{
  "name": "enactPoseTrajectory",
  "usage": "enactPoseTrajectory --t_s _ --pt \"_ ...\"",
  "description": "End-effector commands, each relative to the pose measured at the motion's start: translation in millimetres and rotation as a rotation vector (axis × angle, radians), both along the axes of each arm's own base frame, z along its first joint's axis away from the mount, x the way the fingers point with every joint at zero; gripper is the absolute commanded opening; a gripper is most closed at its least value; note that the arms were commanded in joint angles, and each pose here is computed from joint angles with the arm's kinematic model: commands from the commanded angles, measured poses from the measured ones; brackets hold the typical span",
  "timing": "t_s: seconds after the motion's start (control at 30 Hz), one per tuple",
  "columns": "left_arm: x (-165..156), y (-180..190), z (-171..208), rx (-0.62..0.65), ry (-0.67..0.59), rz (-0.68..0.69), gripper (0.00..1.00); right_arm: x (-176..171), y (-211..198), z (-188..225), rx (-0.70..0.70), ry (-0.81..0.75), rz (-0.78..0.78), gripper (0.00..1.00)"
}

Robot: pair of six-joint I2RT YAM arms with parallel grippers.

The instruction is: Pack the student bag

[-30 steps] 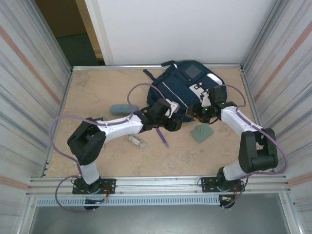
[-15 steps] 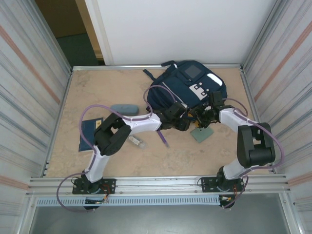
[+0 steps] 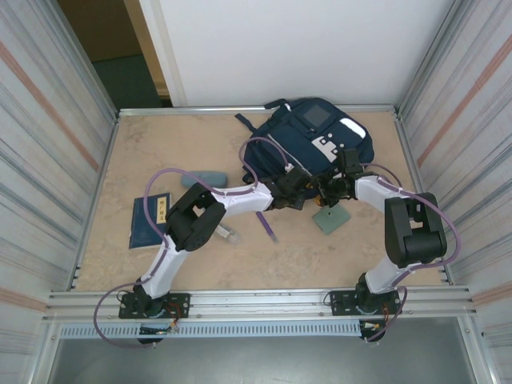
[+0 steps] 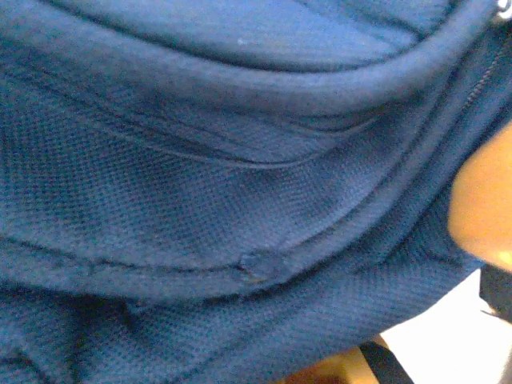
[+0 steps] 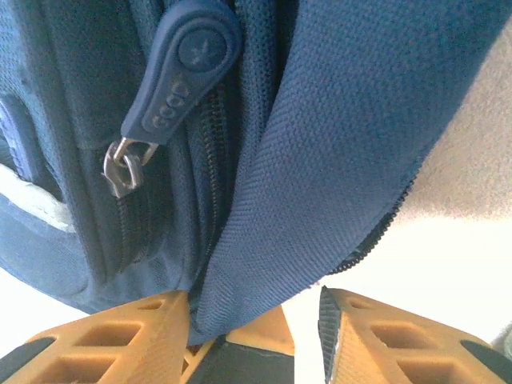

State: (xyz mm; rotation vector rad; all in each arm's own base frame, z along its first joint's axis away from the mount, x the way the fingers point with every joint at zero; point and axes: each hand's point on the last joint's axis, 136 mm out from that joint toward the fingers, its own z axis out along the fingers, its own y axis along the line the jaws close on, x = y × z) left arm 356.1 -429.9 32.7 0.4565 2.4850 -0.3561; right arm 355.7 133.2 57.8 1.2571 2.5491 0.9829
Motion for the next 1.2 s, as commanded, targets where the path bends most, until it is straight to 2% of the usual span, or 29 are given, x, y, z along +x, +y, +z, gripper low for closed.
enactPoseTrajectory --t_s 0.0,0.13,0.2,0.27,0.37,0.47,0.67,0.8,0.83,0.93,0.97,1.13,1.17 --pt "-9 11 -4 0.061 0.007 -0.031 0.00 -3 -5 -9 -0.004 0.041 -0.054 0.46" --pt "-13 3 33 -0.018 -0.068 -0.124 0.00 -2 -7 -7 -0.016 0.051 -0.075 0.48" --pt "-17 -4 73 -0.092 -0.129 -0.184 0.00 1 -4 -4 0.014 0.049 -0.080 0.47" --pt "-20 -5 93 -0.115 -0.160 -0.215 0.00 3 -3 -2 0.026 0.040 -0.093 0.38" --pt "-18 5 112 -0.119 -0.215 -0.210 0.00 7 -8 0 0.014 0.029 -0.119 0.12" --pt "-8 28 118 -0.091 -0.236 -0.161 0.00 10 -15 10 0.028 0.003 -0.122 0.01" --pt "17 87 108 -0.030 -0.234 -0.069 0.00 20 -49 35 -0.003 -0.064 -0.088 0.00" --pt "16 93 106 -0.024 -0.224 -0.124 0.00 22 -65 33 -0.016 -0.075 -0.069 0.00" --pt "14 90 105 -0.028 -0.224 -0.140 0.00 24 -62 35 -0.004 -0.084 -0.050 0.04" --pt "4 66 108 -0.089 -0.200 -0.204 0.00 21 -52 45 0.042 -0.077 -0.023 0.37" --pt "0 56 109 -0.106 -0.192 -0.229 0.00 15 -49 49 0.052 -0.063 -0.034 0.44" --pt "-16 11 122 -0.155 -0.208 -0.321 0.00 -19 -34 63 -0.025 -0.001 -0.103 0.55" --pt "-18 5 124 -0.172 -0.203 -0.329 0.00 -25 -28 64 -0.055 0.001 -0.095 0.60"
